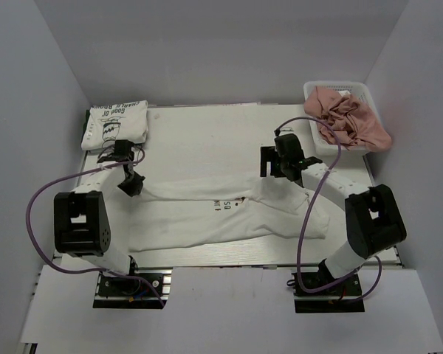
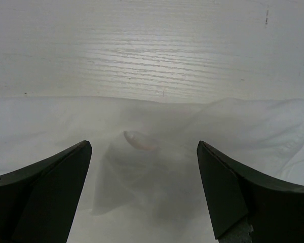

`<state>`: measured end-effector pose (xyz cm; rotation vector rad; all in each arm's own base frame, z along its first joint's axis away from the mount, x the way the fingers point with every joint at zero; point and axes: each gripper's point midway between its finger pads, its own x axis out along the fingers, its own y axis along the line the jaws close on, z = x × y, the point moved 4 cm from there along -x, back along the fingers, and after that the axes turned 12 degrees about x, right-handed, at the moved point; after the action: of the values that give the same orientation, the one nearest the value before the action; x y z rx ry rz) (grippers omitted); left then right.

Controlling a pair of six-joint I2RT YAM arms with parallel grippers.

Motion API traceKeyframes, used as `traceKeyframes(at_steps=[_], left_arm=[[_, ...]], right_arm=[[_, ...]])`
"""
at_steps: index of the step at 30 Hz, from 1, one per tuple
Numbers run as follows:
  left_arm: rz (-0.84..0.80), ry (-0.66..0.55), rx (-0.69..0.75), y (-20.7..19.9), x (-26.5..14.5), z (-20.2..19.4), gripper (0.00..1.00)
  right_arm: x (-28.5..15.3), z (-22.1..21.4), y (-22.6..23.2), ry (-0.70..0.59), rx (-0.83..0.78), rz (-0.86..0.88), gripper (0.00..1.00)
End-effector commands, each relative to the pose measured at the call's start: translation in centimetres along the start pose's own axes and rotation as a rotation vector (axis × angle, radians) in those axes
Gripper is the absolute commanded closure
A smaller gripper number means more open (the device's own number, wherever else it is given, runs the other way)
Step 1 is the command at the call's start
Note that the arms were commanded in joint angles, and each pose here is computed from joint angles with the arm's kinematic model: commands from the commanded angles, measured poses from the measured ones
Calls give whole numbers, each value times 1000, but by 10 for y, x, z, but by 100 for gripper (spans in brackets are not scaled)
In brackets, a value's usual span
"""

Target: Fold and stack the t-shirts

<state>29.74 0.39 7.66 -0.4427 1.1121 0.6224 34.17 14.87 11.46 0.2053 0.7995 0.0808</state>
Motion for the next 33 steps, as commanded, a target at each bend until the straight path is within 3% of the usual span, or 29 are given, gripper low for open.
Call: traceKeyframes(at_steps=[1, 8, 11, 15, 16, 17, 18, 19, 25, 33], left_arm=[[-84, -128, -31, -16, -33, 36, 100], [-204, -295, -58, -11, -86, 54, 100], [-173, -282, -101, 9, -74, 28, 100], [-103, -155, -104, 40, -41, -32, 100], [-72, -138, -109, 48, -37, -40, 94], [-37, -115, -112, 58, -32, -51, 75], [1, -112, -122, 66, -35, -55, 45], [33, -103, -132, 72, -35, -58, 1], [12, -183, -166, 64, -59, -31, 0], [-230, -212, -107, 21, -78, -7, 0]], right_arm=[[2, 17, 17, -39, 12, 41, 10], [0, 0, 5, -30, 75, 3, 10], [-2, -8, 4, -27, 78, 23, 10], [-9, -14, 0, -22, 66, 35, 10], [-10, -14, -1, -22, 67, 32, 10], [-12, -15, 0, -19, 63, 38, 10], [-17, -11, 1, -31, 65, 53, 10], [-19, -10, 2, -34, 55, 61, 10], [-28, 1, 22, -43, 23, 164, 10], [-1, -1, 27, 10, 46, 75, 10]])
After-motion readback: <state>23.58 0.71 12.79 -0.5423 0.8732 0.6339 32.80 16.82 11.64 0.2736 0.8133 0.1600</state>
